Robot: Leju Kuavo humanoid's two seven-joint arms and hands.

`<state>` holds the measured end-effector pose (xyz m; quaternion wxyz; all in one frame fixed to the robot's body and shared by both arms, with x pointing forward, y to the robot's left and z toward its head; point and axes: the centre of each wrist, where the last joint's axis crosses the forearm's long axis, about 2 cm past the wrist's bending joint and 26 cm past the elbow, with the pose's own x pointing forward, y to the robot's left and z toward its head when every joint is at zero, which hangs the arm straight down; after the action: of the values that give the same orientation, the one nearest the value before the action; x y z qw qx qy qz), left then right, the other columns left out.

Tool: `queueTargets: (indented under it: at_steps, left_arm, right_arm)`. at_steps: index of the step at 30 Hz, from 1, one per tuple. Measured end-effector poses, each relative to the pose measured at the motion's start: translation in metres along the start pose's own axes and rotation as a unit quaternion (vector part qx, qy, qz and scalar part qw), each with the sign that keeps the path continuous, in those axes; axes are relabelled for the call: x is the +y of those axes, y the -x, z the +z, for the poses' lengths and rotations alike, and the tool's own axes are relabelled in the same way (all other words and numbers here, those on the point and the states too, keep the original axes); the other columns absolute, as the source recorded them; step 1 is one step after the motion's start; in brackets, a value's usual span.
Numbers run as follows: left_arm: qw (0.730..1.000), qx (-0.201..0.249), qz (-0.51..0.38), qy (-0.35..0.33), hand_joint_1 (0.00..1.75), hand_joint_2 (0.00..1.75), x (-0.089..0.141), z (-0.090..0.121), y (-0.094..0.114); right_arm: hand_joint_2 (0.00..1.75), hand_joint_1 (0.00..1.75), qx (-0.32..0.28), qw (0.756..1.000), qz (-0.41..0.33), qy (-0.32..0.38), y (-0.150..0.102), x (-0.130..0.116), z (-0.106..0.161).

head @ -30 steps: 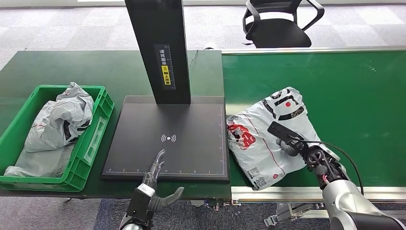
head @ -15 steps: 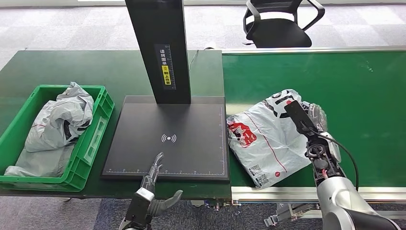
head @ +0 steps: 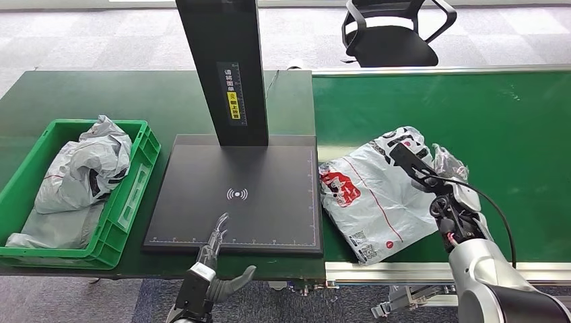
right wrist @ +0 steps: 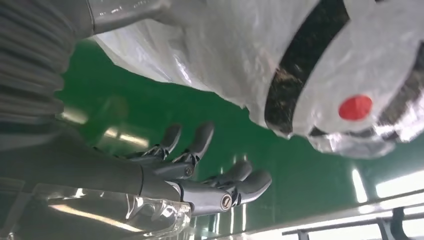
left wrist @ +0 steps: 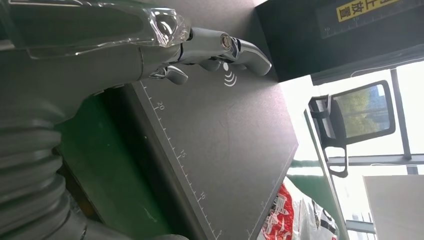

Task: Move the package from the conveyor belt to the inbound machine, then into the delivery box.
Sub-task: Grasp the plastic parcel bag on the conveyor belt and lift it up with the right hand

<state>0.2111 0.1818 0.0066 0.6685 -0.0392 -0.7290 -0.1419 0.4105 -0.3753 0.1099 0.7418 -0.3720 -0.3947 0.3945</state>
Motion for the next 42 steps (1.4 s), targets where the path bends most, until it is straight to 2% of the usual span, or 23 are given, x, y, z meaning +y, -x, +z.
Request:
queueTargets:
  at_steps: [13,19,26,31,37,41,42]
  left_arm:
    - [1.0,-0.002,0.001,0.005,0.0,1.75,0.001,-0.007,-0.001]
    - [1.0,0.0,0.005,0.006,0.0,1.75,0.0,-0.011,-0.001]
    - [1.0,0.001,0.006,0.007,0.0,1.75,0.0,-0.013,-0.001]
    - [1.0,0.007,0.01,0.009,0.0,1.75,-0.001,-0.02,0.002]
    - [1.0,0.011,0.011,0.007,0.0,1.75,-0.002,-0.023,0.002]
    - [1.0,0.014,0.012,0.007,0.0,1.75,-0.003,-0.023,0.003]
    - [1.0,0.014,0.012,0.008,0.0,1.75,-0.003,-0.023,0.003]
  right_arm:
    - [1.75,0.0,0.057,0.988,0.098,-0.104,-0.006,0.001,-0.001]
    - [1.75,0.0,0.06,0.976,0.077,-0.195,-0.006,0.009,0.001]
    - [1.75,0.0,0.049,0.972,0.059,-0.222,-0.006,0.011,0.002]
    - [1.75,0.0,0.026,0.954,0.016,-0.298,-0.003,0.016,0.004]
    - [1.75,0.04,0.04,0.946,0.038,-0.319,-0.006,0.018,0.005]
    - [1.75,1.72,0.048,0.943,0.055,-0.326,-0.009,0.019,0.005]
    - [1.75,1.74,0.049,0.942,0.058,-0.327,-0.01,0.019,0.005]
